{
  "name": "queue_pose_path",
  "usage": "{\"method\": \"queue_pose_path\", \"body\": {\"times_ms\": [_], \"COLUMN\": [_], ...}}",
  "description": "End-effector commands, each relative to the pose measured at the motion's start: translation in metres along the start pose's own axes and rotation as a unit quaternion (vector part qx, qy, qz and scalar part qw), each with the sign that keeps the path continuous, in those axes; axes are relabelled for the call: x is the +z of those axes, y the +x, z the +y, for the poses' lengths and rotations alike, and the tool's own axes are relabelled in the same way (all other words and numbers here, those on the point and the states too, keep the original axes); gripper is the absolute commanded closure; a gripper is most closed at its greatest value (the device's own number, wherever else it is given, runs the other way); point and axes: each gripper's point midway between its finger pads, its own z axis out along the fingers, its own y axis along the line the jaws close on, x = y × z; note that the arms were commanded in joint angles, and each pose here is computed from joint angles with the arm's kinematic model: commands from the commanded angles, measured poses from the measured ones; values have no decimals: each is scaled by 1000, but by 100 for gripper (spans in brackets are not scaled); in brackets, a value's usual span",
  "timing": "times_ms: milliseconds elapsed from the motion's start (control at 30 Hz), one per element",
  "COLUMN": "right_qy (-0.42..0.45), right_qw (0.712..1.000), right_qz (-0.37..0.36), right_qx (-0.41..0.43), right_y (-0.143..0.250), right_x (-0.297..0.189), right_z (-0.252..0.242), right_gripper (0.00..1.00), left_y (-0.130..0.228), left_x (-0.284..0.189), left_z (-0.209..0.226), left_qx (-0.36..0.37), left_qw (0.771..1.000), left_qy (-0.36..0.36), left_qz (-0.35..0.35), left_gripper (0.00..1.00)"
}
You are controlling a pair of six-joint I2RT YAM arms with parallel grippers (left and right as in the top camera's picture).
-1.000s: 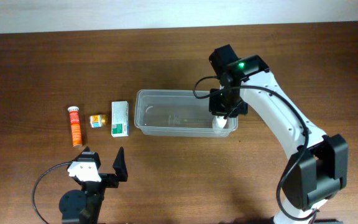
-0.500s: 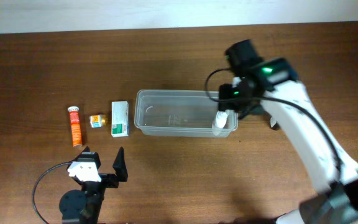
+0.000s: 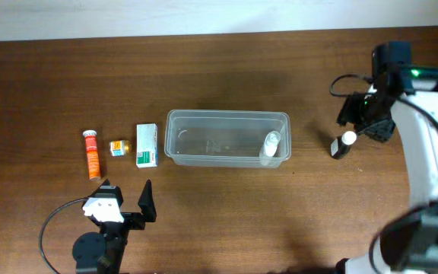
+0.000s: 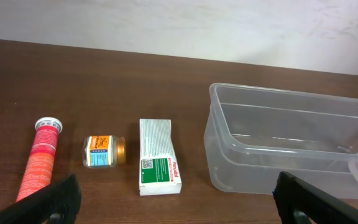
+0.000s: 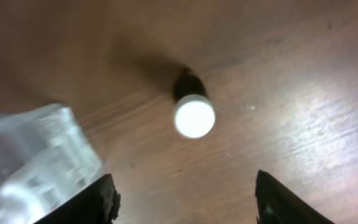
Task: Pack container
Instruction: 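Move the right gripper to the dark brown bottle and grasp it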
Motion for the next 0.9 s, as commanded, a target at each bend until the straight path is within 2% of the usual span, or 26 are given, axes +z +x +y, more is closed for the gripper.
{"method": "queue_pose_path", "body": {"times_ms": [0, 167, 467, 567, 667, 867], "right_qy": [11, 20, 19, 12, 11, 11], "right_qw": [999, 996, 996, 996, 996, 997], "right_qz": [52, 82, 86, 87, 84, 80], "right_qx": [5, 0, -1, 0, 0, -1], "right_y": [4, 4, 6, 6, 5, 3], "right_x": [32, 55, 72, 74, 74, 75], "right_z": [-7, -8, -8, -5, -5, -5], "right_gripper": [41, 49, 50, 61, 64, 62], "left_y": [1, 1, 1, 1, 1, 1], "left_x": [0, 0, 0, 0, 0, 0], "left_z": [-1, -1, -1, -1, -1, -1], "left_qx": [-4, -4, -4, -4, -4, -4], "left_qw": [1000, 1000, 1000, 1000, 1000, 1000], "left_qy": [2, 2, 2, 2, 2, 2], "left_qz": [-1, -1, -1, -1, -1, -1], "left_gripper": [0, 0, 0, 0, 0, 0]}}
